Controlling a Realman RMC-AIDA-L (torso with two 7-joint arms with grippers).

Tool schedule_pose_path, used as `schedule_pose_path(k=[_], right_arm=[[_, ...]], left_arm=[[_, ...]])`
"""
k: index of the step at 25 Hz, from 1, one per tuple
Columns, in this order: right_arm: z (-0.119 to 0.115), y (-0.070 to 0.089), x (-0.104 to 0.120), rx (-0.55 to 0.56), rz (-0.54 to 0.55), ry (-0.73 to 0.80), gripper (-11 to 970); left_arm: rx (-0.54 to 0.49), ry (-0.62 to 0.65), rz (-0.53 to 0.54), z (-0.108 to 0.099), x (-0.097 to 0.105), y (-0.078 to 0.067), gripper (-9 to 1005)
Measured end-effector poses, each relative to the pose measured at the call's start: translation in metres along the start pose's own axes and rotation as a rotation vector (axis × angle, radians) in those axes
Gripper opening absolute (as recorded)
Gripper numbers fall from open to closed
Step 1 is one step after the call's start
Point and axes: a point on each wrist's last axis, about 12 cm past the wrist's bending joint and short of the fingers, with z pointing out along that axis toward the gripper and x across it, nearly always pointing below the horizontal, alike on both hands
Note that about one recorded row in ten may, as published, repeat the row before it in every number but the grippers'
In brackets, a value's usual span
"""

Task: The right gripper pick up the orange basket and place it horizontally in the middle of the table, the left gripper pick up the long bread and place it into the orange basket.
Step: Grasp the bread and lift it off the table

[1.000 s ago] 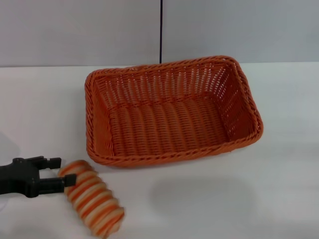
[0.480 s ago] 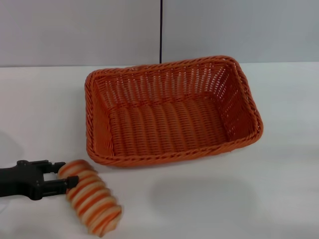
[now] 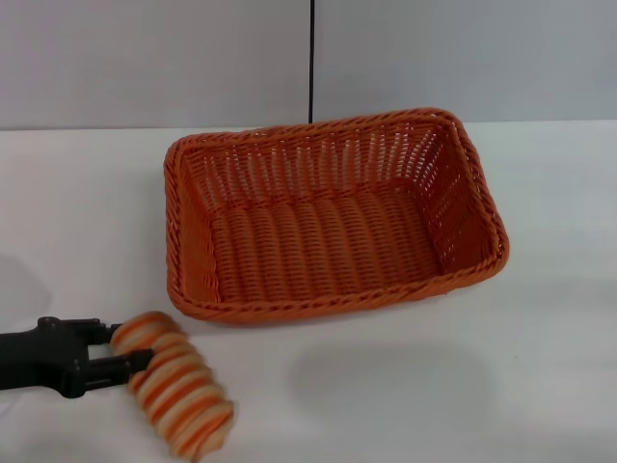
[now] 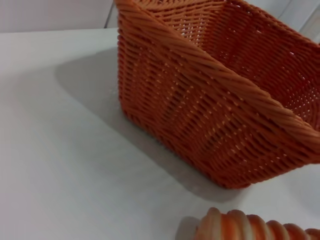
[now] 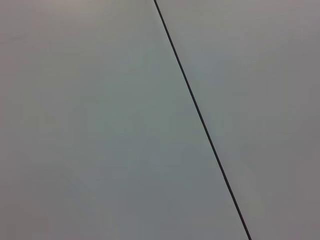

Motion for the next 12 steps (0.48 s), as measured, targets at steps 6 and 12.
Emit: schedule_pose_path(k=[6, 12], right_arm=[[0.0006, 0.0001, 0.0001, -0.001, 0.001, -0.001, 522], [0.0035, 0.0003, 0.0005, -0.007, 0.002, -0.003, 522]], left_arm=[[0.017, -0.004, 0.029, -0.0028, 0.001, -0.0022, 542], [0.046, -0.01, 0.027, -0.0043, -0.0042, -0.0036, 511]])
